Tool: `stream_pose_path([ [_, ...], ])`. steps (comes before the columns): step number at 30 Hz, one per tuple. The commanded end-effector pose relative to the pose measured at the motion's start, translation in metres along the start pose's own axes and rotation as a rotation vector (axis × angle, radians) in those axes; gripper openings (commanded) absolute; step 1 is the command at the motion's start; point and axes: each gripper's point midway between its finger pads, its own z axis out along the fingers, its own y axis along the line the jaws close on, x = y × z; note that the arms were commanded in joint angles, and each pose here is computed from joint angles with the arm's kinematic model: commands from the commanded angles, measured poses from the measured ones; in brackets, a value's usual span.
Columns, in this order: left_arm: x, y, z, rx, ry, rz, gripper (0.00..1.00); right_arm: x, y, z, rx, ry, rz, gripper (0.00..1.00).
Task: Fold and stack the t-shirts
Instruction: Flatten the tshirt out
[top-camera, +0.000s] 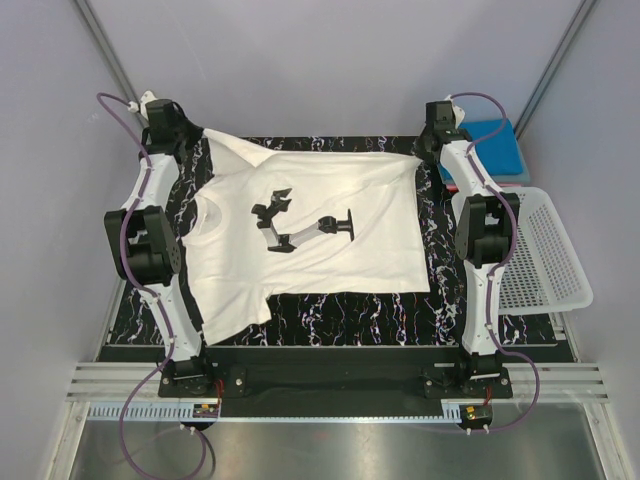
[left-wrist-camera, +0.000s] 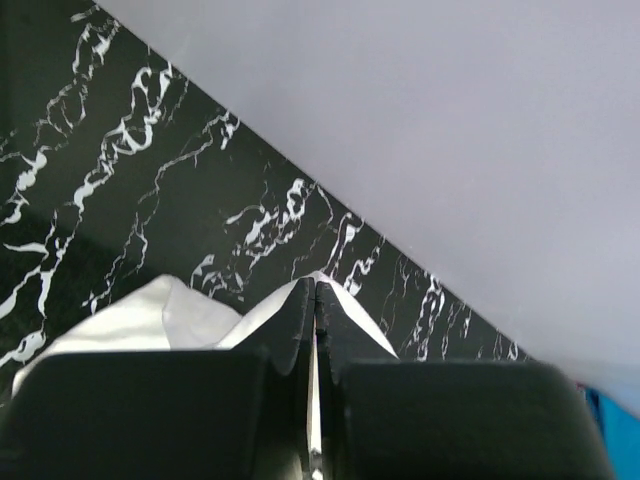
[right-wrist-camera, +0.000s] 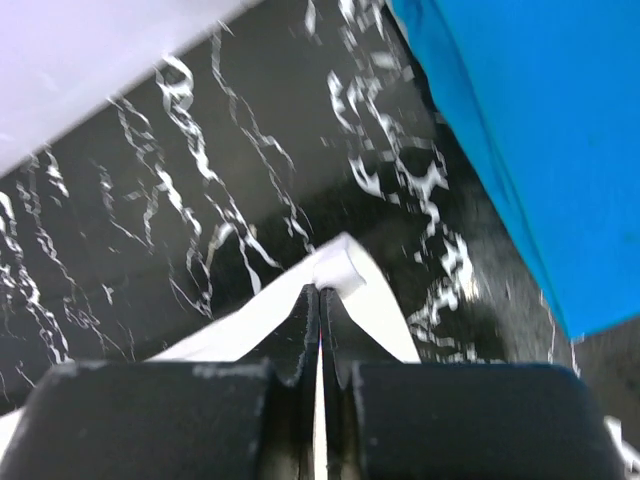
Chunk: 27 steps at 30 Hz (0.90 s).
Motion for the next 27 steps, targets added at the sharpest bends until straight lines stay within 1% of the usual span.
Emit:
stream_pose_path([
  [1,-0.061,-0.02,-0.007,0.044,-0.234,-0.021,0.0,-0.068,0.017,-0.034,-0.076,-0.206,-0.052,0.0],
  [4,-0.073,-0.027,-0.007,0.057,-0.265,-0.02,0.0,-0.076,0.019,-0.031,-0.087,-0.244,-0.09,0.0],
  [9,-0.089,-0.034,-0.008,0.069,-0.325,-0.013,0.0,-0.076,0.036,-0.019,-0.175,-0.269,-0.162,0.0],
  [13,-0.091,-0.025,-0.007,0.018,-0.368,0.009,0.0,-0.069,0.04,-0.008,-0.204,-0.259,-0.187,0.0],
  [14,-0.086,-0.026,-0.007,0.029,-0.379,0.018,0.0,-0.067,0.034,-0.002,-0.182,-0.253,-0.175,0.0],
  [16,-0.073,-0.023,-0.001,0.051,-0.352,-0.003,0.0,-0.061,0.031,0.006,-0.175,-0.231,-0.17,0.0],
  [17,-0.061,-0.013,0.007,0.031,-0.32,-0.022,0.0,-0.06,0.031,0.006,-0.18,-0.221,-0.16,0.0],
  [18,-0.054,-0.011,0.01,0.034,-0.303,-0.03,0.0,-0.059,0.031,0.008,-0.185,-0.215,-0.156,0.0],
  [20,-0.042,-0.003,0.017,0.042,-0.287,-0.042,0.0,-0.057,0.03,0.009,-0.199,-0.203,-0.154,0.0],
  [26,-0.028,0.01,0.024,0.05,-0.28,-0.066,0.0,-0.054,0.026,0.015,-0.218,-0.168,-0.103,0.0],
  [27,-0.025,0.011,0.025,0.051,-0.275,-0.087,0.0,-0.052,0.025,0.016,-0.22,-0.161,-0.092,0.0],
])
